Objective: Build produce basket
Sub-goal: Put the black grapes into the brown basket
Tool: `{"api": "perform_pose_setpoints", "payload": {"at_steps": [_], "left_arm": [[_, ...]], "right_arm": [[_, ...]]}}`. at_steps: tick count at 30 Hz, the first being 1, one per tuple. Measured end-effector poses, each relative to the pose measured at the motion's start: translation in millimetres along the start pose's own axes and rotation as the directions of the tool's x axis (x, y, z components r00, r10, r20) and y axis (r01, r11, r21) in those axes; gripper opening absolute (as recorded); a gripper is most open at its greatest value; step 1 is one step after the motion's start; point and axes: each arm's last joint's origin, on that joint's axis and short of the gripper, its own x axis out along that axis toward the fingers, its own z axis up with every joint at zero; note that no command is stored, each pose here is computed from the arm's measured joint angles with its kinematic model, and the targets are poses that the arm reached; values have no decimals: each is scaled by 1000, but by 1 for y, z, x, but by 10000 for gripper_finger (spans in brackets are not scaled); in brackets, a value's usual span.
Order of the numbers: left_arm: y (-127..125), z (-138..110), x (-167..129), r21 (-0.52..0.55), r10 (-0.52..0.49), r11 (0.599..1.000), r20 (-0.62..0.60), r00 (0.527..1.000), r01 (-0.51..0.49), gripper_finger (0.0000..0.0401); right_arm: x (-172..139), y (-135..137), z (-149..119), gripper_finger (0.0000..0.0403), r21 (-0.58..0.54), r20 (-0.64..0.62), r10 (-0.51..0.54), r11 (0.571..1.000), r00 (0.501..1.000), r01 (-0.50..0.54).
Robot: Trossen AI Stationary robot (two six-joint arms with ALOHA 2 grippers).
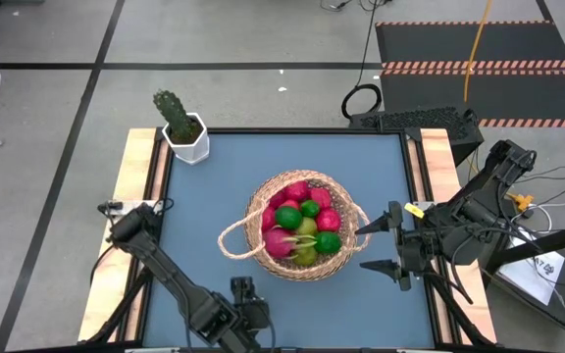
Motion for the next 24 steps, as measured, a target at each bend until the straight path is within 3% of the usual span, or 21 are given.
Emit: {"api": "perform_pose_setpoints", "payload": {"at_steps": [14,19,24], "left_arm": [[-12,-5,25,-67,16,998,0,1000,-16,385],[-15,-18,42,-151,24,988,-14,1000,-26,385],[-19,-41,59,-213,46,975,-50,998,-56,385]], "right_arm": [[7,9,-7,348,90,26,-5,996,1000,3],[13,15,-10,348,127,99,-34,992,994,22],[17,20,-13,348,258,163,-65,966,985,21]]}}
